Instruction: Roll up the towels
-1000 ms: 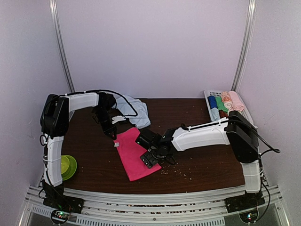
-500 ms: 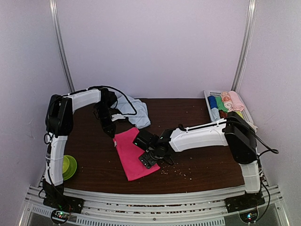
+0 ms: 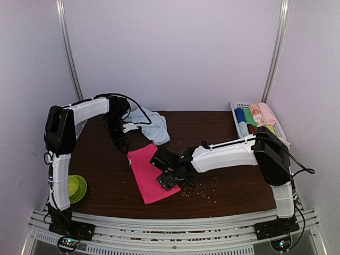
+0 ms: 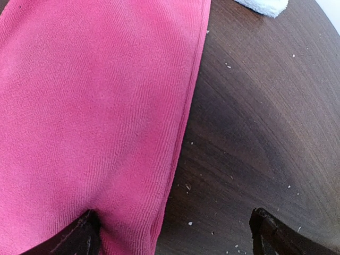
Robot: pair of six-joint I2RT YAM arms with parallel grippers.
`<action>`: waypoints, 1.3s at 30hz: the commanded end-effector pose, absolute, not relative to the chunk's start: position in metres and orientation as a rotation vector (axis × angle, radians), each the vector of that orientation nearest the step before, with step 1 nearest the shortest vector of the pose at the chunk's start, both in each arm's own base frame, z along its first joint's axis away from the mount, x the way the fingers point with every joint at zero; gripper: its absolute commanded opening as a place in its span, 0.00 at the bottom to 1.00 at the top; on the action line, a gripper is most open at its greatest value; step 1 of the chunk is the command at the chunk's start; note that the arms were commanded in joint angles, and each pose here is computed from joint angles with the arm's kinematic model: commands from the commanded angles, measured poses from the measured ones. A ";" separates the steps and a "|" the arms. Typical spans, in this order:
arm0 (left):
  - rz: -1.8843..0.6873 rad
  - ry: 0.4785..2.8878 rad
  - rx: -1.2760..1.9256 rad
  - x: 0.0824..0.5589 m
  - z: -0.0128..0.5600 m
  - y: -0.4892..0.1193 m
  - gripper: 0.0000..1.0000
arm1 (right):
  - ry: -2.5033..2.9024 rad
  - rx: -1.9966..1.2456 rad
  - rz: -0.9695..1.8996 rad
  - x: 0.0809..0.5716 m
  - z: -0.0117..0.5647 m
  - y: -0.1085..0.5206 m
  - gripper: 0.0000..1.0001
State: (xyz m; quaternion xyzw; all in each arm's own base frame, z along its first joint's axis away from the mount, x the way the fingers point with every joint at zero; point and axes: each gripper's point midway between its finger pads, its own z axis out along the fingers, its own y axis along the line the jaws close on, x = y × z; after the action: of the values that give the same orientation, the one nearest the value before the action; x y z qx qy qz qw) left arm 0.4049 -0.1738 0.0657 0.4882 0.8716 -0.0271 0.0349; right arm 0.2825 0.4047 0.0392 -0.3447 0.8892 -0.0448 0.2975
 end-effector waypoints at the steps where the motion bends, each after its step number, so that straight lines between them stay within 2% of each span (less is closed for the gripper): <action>1: -0.066 2.651 1.437 0.403 0.065 -0.181 0.88 | 2.446 -1.028 -0.275 0.249 0.006 0.371 1.00; 9: 0.006 2.617 1.381 0.399 0.058 -0.174 0.88 | 2.411 -1.061 -0.119 0.213 0.026 0.398 1.00; 15: 0.062 2.604 1.384 0.395 0.042 -0.179 0.89 | 2.345 -0.798 -0.143 0.254 0.074 0.371 0.99; 22: 0.060 2.565 1.436 0.388 0.030 -0.206 0.91 | 2.313 -0.650 -0.080 0.280 0.101 0.346 1.00; 30: 0.203 2.521 1.332 0.429 0.030 -0.218 0.91 | 2.301 -0.664 -0.070 0.289 0.104 0.340 1.00; 34: 0.322 2.462 1.207 0.457 0.054 -0.205 0.93 | 2.261 -0.775 -0.055 0.286 0.099 0.346 0.99; 39: 0.286 2.379 1.126 0.470 0.093 -0.187 0.98 | 2.163 -0.952 -0.012 0.278 0.103 0.360 0.99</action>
State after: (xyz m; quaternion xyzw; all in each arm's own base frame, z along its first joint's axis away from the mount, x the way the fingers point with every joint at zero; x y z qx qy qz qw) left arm 0.4424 -0.2040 0.0405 0.4473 0.8747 0.0958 0.1600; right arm 0.2817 0.3452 0.0858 -0.3165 0.8803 -0.0273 0.3524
